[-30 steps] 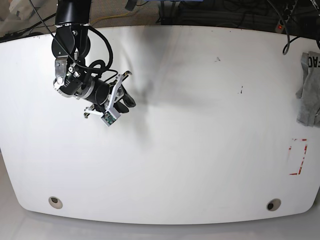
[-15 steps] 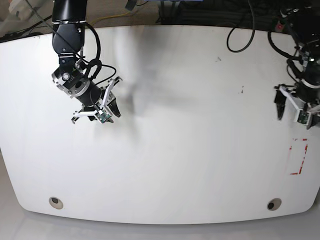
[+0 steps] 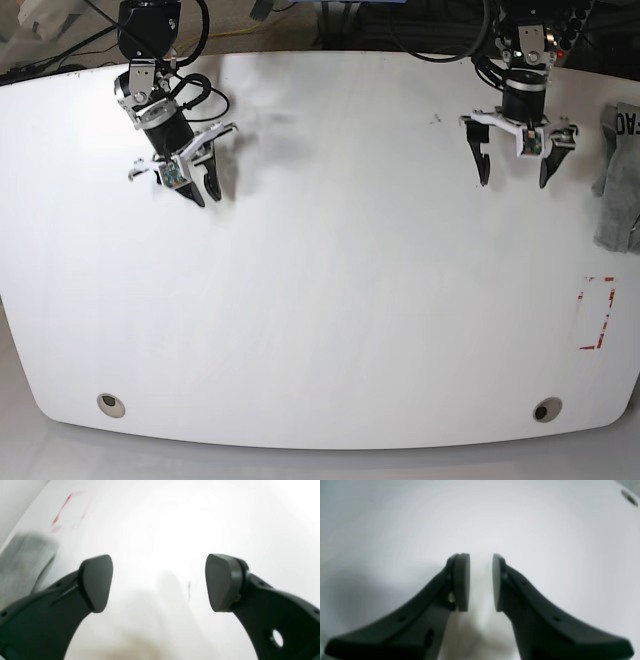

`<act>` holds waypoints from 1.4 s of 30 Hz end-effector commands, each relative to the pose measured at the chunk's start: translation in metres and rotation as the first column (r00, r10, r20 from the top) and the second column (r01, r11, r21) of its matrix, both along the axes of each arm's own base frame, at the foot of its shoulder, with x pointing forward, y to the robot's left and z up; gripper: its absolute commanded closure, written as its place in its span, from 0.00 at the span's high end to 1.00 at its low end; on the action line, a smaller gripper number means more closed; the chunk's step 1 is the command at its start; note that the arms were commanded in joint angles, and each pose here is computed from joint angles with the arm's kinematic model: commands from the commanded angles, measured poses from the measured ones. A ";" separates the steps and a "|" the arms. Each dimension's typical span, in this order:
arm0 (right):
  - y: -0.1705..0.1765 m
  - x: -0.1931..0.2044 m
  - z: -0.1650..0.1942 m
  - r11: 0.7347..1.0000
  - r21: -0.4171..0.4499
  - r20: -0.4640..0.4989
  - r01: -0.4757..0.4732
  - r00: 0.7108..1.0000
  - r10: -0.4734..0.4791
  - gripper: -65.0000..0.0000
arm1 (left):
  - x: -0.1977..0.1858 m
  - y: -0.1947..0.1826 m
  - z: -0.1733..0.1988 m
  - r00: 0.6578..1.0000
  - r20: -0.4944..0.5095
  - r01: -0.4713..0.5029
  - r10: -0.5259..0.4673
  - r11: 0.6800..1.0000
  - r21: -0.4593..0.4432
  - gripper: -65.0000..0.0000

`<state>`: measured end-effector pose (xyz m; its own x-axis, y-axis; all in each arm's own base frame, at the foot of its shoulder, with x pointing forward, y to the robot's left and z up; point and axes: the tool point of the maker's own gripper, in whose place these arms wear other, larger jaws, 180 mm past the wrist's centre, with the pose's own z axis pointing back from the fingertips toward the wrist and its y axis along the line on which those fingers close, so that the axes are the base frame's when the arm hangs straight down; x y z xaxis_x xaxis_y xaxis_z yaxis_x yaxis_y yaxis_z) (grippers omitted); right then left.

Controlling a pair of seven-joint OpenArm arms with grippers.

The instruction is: Fold the T-shirt properly

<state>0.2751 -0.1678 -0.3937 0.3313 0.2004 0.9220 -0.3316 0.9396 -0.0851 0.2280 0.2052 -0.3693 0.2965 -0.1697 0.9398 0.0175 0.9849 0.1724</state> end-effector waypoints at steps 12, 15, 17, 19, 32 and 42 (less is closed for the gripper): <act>-0.040 -0.102 0.006 0.972 0.148 -0.096 0.182 0.981 -0.169 0.21 | -0.143 -0.034 -0.022 0.970 -0.241 0.025 -0.042 0.997 -0.072 0.82; -0.044 -0.128 0.010 0.963 0.166 -0.131 0.212 0.973 -0.192 0.21 | -0.174 -0.042 -0.021 0.949 -0.308 0.033 -0.062 0.995 -0.097 0.82; -0.042 -0.149 0.010 0.962 0.164 -0.173 0.219 0.966 -0.190 0.21 | -0.196 -0.043 -0.023 0.930 -0.361 0.027 -0.063 0.994 -0.104 0.82; -0.045 -0.170 0.012 0.963 0.145 -0.210 0.228 0.958 -0.195 0.21 | -0.215 -0.046 -0.024 0.912 -0.405 0.025 -0.068 0.993 -0.112 0.82; -0.024 -0.327 -0.045 0.926 0.123 -0.600 0.358 0.770 -0.218 0.21 | -0.314 -0.026 -0.068 0.768 -0.641 -0.100 -0.006 0.987 -0.129 0.82; 0.006 -0.370 -0.139 0.944 0.112 -0.775 0.311 0.621 -0.113 0.21 | -0.344 -0.005 -0.150 0.657 -0.752 -0.192 0.057 0.977 -0.094 0.82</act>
<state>-0.0921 -0.1575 -0.5287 0.9315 -0.1262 0.3411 0.0149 0.9503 0.3109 -0.1051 0.1927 -0.5158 0.9048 0.0467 0.4232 -0.0487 0.9988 -0.0061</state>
